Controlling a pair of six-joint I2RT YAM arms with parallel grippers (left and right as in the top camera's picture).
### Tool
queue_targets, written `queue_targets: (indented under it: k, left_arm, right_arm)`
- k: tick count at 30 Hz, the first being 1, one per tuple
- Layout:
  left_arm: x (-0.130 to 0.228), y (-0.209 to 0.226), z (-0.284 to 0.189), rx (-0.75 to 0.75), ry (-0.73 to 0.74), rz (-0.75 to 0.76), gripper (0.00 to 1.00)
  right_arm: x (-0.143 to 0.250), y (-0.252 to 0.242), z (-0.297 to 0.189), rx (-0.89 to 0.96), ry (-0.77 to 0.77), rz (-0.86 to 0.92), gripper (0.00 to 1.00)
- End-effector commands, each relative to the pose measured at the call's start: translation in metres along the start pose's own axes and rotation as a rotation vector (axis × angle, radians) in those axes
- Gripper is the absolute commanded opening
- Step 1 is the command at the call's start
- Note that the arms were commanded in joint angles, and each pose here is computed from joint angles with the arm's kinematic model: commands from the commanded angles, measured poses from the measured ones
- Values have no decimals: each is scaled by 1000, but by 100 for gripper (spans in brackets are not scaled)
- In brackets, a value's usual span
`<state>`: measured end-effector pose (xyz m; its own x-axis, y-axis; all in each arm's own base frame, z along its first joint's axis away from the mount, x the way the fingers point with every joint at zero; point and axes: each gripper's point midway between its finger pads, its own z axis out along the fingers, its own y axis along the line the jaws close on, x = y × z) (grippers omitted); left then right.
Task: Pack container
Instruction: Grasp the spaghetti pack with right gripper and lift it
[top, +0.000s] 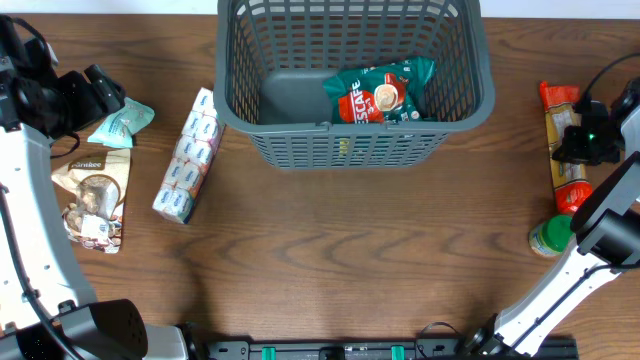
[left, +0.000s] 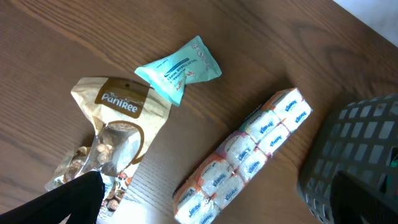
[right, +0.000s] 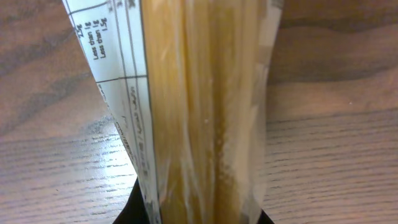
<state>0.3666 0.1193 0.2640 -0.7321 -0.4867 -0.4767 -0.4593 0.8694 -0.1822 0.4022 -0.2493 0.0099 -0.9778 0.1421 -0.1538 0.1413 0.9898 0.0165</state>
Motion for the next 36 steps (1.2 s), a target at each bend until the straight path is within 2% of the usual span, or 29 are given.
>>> queue_targets:
  k: [1, 7, 13, 19, 23, 30, 33, 36]
  left_arm:
    - [0, 0, 0, 1, 0, -14, 99]
    - [0, 0, 0, 1, 0, -14, 98]
    - [0, 0, 0, 1, 0, -14, 99]
    - [0, 0, 0, 1, 0, -14, 99]
    - [0, 0, 0, 1, 0, -14, 99]
    - [0, 0, 0, 1, 0, -14, 99]
    - [0, 0, 0, 1, 0, -14, 99]
    - [0, 0, 0, 1, 0, -14, 99]
  right_arm:
    - [7, 14, 27, -80, 42, 118, 1]
    - [-24, 7, -27, -41, -61, 147, 1]
    - [-66, 6, -130, 19, -286, 164, 1]
    - [-89, 33, -247, 33, -551, 124, 1]
    - [-93, 70, -322, 49, -726, 41, 1]
    - [-87, 179, -450, 25, -1083, -218, 1]
    - [-74, 228, -488, -41, -1195, -338, 1]
    - [-62, 277, -506, -155, -1254, -464, 1]
